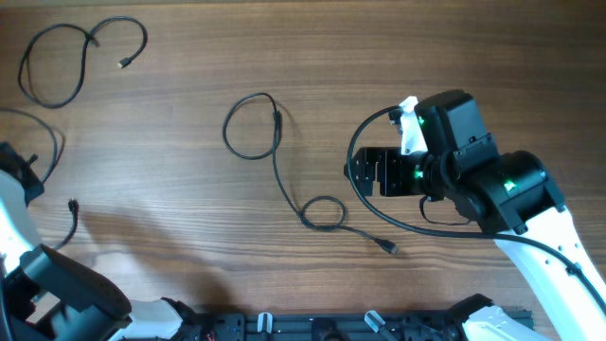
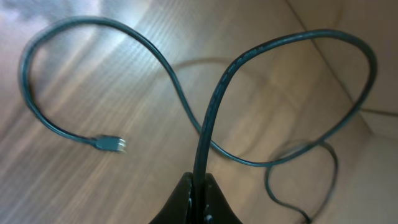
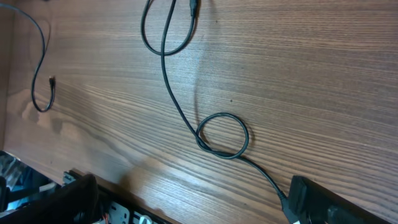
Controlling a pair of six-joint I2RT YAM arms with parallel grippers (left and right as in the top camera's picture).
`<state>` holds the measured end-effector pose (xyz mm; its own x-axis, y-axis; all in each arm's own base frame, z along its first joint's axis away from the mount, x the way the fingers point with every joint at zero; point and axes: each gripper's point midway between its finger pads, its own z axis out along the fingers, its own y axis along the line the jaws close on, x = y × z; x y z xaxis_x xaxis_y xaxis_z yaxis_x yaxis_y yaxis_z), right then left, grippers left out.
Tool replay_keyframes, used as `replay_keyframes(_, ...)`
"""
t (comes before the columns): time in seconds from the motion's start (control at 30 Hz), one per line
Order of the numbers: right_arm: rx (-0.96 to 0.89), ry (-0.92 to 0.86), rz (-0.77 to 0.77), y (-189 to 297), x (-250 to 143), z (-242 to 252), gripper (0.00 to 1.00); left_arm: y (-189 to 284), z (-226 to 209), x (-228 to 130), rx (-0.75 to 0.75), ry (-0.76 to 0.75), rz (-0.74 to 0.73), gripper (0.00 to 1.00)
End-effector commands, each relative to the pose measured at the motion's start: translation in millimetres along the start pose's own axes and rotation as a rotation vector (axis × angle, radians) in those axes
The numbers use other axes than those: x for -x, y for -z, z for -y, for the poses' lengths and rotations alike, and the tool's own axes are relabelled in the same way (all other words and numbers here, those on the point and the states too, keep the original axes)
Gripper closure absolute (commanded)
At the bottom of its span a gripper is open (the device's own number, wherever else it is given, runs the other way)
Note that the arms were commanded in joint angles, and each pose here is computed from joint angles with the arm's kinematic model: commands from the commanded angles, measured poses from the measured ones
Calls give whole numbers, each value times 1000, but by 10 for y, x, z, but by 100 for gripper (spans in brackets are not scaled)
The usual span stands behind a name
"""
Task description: Untangle cables
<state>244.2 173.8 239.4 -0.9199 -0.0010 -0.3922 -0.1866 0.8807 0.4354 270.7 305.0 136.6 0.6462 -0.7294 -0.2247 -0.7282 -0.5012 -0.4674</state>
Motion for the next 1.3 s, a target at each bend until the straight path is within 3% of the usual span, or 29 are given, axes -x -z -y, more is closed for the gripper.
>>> replay_keyframes(0.0, 22, 24, 5, -5, 35, -51, 0, 31, -185, 286, 79, -20, 146, 90)
replay_keyframes(0.1, 24, 26, 11, -5, 50, -58, 0, -25, -388, 274, 173, -65, 148, 84)
replay_keyframes(0.27, 26, 27, 14, -5, 56, -62, 0, -226, -815, 105, 365, -132, 102, 84)
replay_keyframes(0.43, 24, 28, 10, -5, 46, -56, 0, -358, -957, 48, 432, -156, 89, 76)
replay_keyframes(0.47, 24, 27, 9, -5, 45, -56, 0, -366, -936, 53, 424, -186, 85, 73)
replay_keyframes(0.57, 24, 27, 10, -5, 46, -56, 0, -400, -844, 78, 393, -306, 78, 47)
replay_keyframes(0.63, 24, 28, 10, -5, 46, -56, 0, -385, -830, 190, 404, -370, 133, 38)
replay_keyframes(0.8, 18, 24, -3, -5, 14, -42, 0, -243, -875, 663, 492, -439, 360, 22)
replay_keyframes(0.87, 18, 24, -3, -5, 14, -41, 0, -225, -915, 760, 512, -425, 380, 16)
replay_keyframes(1.07, 18, 24, -2, -5, 15, -41, 0, -320, -1125, 937, 574, -398, 363, 17)
replay_keyframes(1.2, 18, 25, -3, -5, 15, -41, 1, -624, -1183, 815, 547, -527, 194, 18)
replay_keyframes(1.27, 18, 25, -3, -5, 15, -41, 0, -722, -1169, 772, 519, -571, 130, 24)
